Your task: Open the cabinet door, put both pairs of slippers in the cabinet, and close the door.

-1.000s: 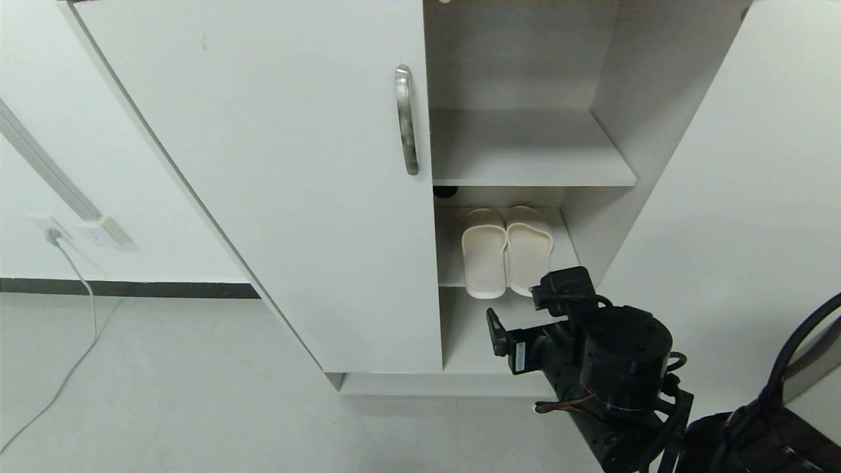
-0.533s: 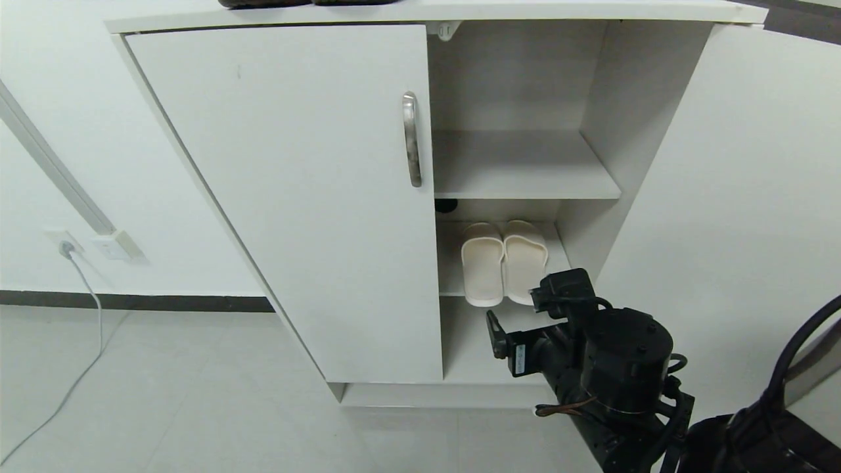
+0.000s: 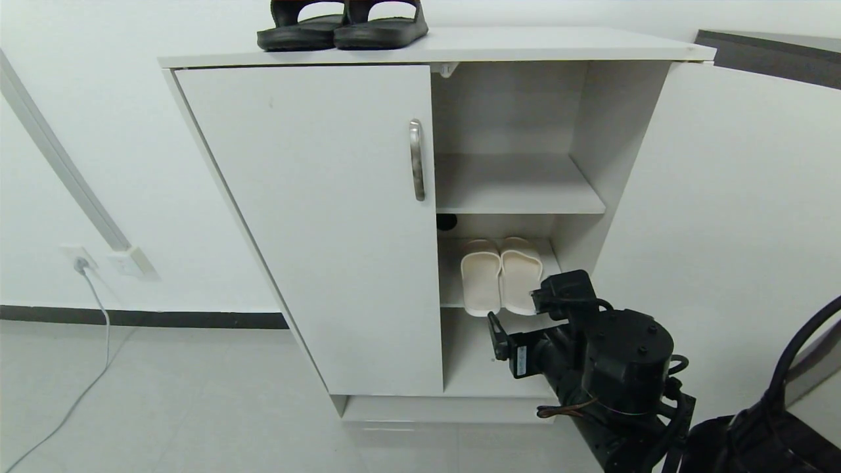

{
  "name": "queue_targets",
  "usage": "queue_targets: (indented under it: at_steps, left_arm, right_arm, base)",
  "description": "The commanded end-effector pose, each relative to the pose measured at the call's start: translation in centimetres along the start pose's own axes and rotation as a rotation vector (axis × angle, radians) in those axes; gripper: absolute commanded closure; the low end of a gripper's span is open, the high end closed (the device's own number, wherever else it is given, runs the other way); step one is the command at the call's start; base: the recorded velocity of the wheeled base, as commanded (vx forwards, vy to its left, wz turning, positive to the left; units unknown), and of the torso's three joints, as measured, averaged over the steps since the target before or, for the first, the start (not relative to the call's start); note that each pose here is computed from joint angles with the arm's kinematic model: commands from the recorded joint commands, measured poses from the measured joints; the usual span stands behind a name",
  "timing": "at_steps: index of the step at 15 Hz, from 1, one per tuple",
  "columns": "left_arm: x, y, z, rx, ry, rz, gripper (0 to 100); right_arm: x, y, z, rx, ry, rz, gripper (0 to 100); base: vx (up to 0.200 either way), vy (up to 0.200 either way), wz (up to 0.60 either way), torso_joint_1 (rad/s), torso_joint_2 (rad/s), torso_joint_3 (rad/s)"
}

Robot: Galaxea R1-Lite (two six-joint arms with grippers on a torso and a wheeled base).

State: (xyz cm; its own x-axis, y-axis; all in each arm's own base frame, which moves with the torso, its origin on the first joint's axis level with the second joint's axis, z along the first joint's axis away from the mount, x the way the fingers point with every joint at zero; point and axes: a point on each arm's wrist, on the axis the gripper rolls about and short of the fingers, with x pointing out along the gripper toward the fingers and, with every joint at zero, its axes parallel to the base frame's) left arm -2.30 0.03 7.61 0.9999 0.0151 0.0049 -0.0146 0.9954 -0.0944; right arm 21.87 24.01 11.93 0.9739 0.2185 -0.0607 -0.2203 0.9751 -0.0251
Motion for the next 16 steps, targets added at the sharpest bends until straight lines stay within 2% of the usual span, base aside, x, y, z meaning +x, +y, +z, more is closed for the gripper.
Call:
queue_targets:
  at_steps: [1, 4, 16]
  left_arm:
    - [0.01, 0.0, 0.01, -0.001, 0.0, 0.002, 100]
    - [0.01, 0.0, 0.01, -0.001, 0.0, 0.0, 100]
    - [0.01, 0.0, 0.01, -0.002, 0.0, 0.002, 100]
  right_arm:
    - [0.02, 0.03, -0.11, -0.002, 0.003, 0.0, 0]
    - [0.02, 0.03, -0.11, -0.002, 0.003, 0.0, 0]
    - [0.0, 0.01, -0.01, 0.003, -0.007, -0.001, 0]
  base:
    - [0.0, 0.0, 0.0, 0.0, 0.0, 0.0]
    - [0.0, 0.0, 0.0, 0.0, 0.0, 0.0]
    - [0.0, 0.2, 0.0, 0.002, 0.0, 0.002]
